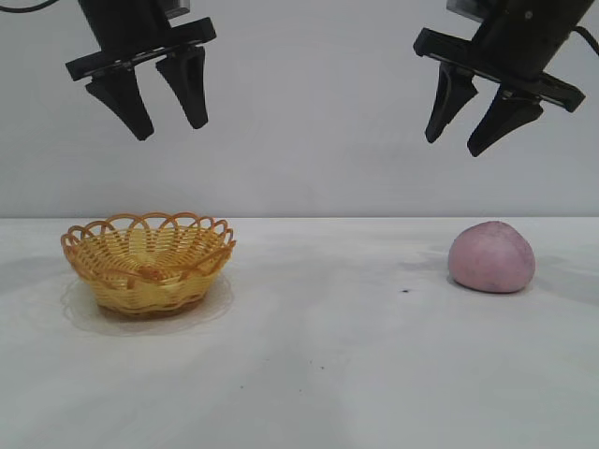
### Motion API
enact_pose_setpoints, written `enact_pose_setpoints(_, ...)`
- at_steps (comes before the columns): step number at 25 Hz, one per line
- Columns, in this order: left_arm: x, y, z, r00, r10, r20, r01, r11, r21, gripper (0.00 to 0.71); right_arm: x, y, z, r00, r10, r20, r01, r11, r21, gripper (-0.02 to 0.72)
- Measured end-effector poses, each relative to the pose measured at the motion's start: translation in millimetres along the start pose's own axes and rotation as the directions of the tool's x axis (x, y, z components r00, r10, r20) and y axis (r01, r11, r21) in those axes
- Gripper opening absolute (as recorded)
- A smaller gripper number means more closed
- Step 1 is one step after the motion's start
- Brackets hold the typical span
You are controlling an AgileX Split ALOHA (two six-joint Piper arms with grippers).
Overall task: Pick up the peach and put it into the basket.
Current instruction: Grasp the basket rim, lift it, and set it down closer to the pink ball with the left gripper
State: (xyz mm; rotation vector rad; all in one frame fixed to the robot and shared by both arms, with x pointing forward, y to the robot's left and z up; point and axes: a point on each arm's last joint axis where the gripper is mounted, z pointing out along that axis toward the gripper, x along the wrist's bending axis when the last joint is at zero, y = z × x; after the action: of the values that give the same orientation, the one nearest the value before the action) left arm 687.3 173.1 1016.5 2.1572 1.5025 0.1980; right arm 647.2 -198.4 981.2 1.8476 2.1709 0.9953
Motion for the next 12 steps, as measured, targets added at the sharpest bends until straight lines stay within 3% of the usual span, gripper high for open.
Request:
enact_pose_setpoints(1, 0.0, 0.0, 0.0, 1.000, 0.000, 0.000, 0.000, 1.000, 0.000, 0.467, 0.0, 0.0, 0.0, 1.000, 0.000, 0.000, 0.000, 1.000, 0.000, 0.339)
enact_pose_setpoints(3, 0.0, 0.0, 0.0, 1.000, 0.000, 0.000, 0.000, 1.000, 0.000, 0.398, 0.0, 0.0, 0.0, 1.000, 0.000, 0.000, 0.000, 1.000, 0.000, 0.339)
enact_pose_setpoints(4, 0.0, 0.0, 0.0, 1.000, 0.000, 0.000, 0.000, 1.000, 0.000, 0.407, 0.0, 0.0, 0.0, 1.000, 0.000, 0.000, 0.000, 1.000, 0.000, 0.339)
enact_pose_setpoints(5, 0.0, 0.0, 0.0, 1.000, 0.000, 0.000, 0.000, 1.000, 0.000, 0.349, 0.0, 0.0, 0.0, 1.000, 0.000, 0.000, 0.000, 1.000, 0.000, 0.339)
enact_pose_setpoints(12, 0.0, 0.0, 0.0, 1.000, 0.000, 0.000, 0.000, 1.000, 0.000, 0.349, 0.1, -0.2, 0.0, 1.000, 0.000, -0.001, 0.000, 1.000, 0.002, 0.339)
